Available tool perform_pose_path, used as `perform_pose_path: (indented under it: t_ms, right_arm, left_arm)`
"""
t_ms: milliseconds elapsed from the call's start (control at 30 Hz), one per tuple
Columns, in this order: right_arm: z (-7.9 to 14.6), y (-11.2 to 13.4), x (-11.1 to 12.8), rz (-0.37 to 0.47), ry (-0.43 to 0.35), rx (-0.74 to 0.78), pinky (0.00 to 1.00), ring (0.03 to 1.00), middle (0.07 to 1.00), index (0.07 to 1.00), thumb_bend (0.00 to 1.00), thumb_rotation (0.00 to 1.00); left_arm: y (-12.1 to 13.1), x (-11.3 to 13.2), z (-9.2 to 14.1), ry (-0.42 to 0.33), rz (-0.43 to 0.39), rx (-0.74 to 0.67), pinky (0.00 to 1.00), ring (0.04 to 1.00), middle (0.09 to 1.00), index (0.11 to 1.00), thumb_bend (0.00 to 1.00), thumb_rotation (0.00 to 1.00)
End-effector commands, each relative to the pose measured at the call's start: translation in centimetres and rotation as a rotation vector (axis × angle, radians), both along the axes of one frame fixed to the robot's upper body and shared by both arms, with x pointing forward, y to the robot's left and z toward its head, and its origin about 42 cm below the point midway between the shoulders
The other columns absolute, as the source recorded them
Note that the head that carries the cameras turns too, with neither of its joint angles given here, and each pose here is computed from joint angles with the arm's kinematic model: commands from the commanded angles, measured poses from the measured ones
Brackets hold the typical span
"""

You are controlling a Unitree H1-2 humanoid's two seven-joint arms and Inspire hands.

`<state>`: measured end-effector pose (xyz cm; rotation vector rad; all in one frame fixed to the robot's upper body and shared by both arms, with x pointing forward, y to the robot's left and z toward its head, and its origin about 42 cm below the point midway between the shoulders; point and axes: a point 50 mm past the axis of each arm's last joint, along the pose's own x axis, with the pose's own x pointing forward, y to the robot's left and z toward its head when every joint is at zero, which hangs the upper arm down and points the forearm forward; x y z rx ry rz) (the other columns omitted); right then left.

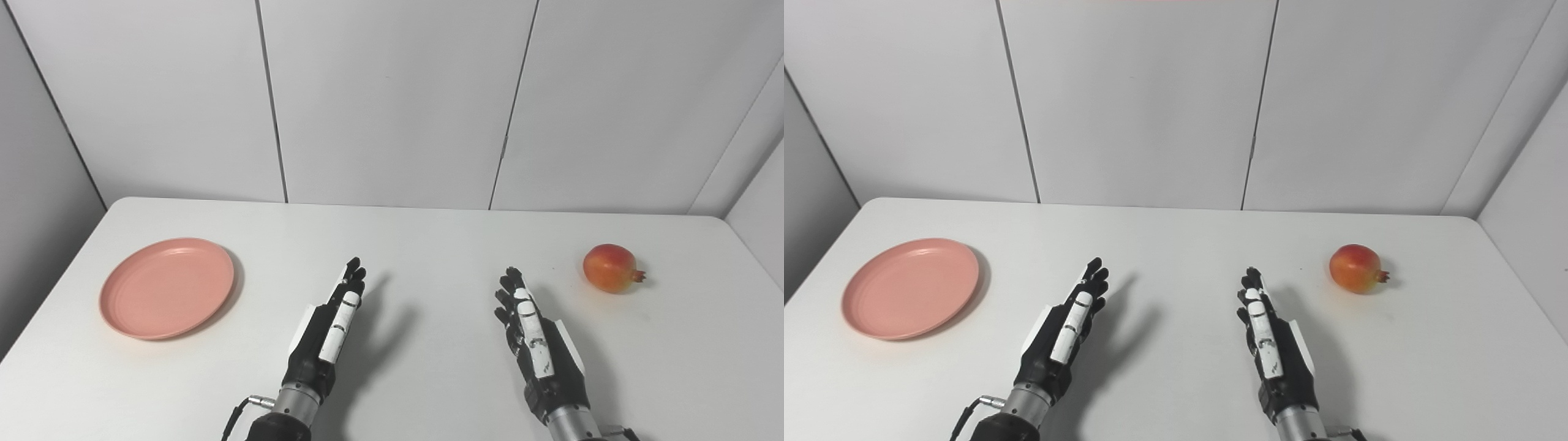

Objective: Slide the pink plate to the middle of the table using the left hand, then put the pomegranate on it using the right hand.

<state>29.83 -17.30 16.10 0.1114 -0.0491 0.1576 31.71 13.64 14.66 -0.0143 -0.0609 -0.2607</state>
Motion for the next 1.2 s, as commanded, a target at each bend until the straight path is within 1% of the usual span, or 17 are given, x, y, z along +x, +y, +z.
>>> perform_pose_path:
  t_ms: [0, 867, 1167]
  right_arm:
    - [1.83, 0.27, 0.54, 0.007, -0.098, 0.013, 1.00, 0.992, 1.000, 1.000, 0.32, 1.00]
    - [1.78, 0.16, 0.60, 0.013, -0.097, 0.021, 1.00, 0.994, 1.000, 1.000, 0.32, 1.00]
    - [1.79, 0.20, 0.59, 0.011, -0.092, 0.022, 1.00, 0.994, 1.000, 1.000, 0.31, 1.00]
  left_arm:
    - [-0.68, 0.67, 1.78, -0.066, -0.012, -0.023, 1.00, 1.000, 1.000, 1.000, 0.46, 1.00]
    - [-0.58, 0.78, 1.69, -0.070, -0.015, -0.026, 1.00, 1.000, 1.000, 1.000, 0.46, 1.00]
    - [-0.66, 0.73, 1.75, -0.060, -0.012, -0.027, 1.00, 1.000, 1.000, 1.000, 0.45, 1.00]
